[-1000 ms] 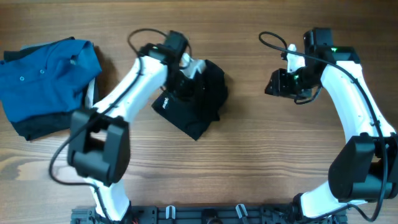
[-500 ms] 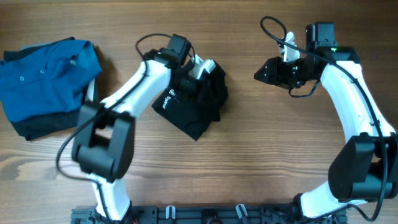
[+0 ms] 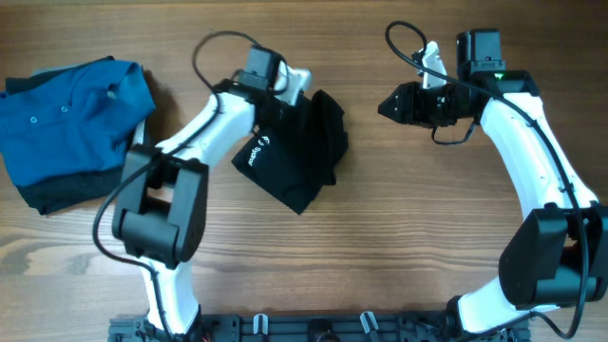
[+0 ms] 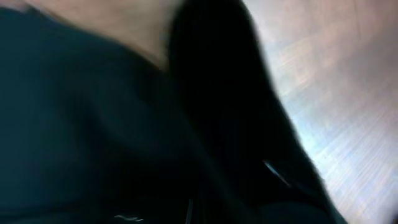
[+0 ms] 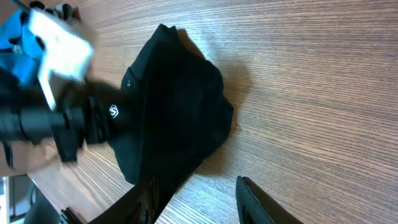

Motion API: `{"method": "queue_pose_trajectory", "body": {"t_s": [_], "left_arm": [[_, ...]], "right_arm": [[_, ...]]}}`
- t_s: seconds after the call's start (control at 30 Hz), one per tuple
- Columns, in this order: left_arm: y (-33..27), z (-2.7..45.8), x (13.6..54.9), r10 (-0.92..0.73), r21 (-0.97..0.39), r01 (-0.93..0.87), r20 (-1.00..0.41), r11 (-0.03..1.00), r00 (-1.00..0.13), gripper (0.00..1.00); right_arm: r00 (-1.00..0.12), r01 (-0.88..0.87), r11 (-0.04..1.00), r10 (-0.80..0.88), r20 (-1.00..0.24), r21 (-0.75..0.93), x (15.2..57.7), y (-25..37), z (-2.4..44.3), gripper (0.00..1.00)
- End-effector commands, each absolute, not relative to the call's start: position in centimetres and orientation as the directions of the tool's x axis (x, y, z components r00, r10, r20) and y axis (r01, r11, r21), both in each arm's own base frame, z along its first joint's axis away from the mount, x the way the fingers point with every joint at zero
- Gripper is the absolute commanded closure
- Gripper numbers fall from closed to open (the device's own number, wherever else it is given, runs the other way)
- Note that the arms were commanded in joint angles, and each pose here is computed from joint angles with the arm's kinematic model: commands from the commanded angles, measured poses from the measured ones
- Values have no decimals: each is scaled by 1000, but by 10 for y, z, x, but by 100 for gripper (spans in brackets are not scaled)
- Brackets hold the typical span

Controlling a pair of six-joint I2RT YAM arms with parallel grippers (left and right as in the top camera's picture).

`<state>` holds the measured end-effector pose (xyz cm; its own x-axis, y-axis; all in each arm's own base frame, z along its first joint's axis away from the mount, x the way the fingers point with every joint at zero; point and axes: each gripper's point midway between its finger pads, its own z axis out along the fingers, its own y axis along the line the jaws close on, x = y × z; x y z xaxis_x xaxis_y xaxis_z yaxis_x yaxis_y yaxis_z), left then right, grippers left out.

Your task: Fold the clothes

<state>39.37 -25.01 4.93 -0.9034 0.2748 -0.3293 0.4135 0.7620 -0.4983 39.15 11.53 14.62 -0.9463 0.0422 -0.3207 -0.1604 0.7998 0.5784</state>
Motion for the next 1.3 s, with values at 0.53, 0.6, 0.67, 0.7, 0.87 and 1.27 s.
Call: {"method": "queue_pose_trajectory", "body": {"t_s": [0.53,0.6,0.67,0.7,0.87,1.27], "left_arm": [[-128,138,362,-5,-491,70,-149,868,-989,80],[-119,122,356,-111,-494,-78,-37,866,-993,73],[-116,100,342,-182,-481,-197,79,854,-980,66],[-116,90,334,-203,-471,-237,123,850,-971,58],[-139,54,304,-250,-567,-366,274,738,-929,24],[-149,-26,330,-590,-538,-571,159,620,-791,7]], "right_arm": [[-941,-312,803,-190,-279,507,376,211,90,85],[-961,-270,843,-204,-190,465,366,220,55,85],[-970,-245,852,-215,-116,462,358,224,25,85],[-975,-220,861,-210,-73,459,354,223,9,86],[-977,-195,871,-212,-14,452,348,220,-13,86],[-979,-180,870,-204,2,460,345,221,-12,86]]}}
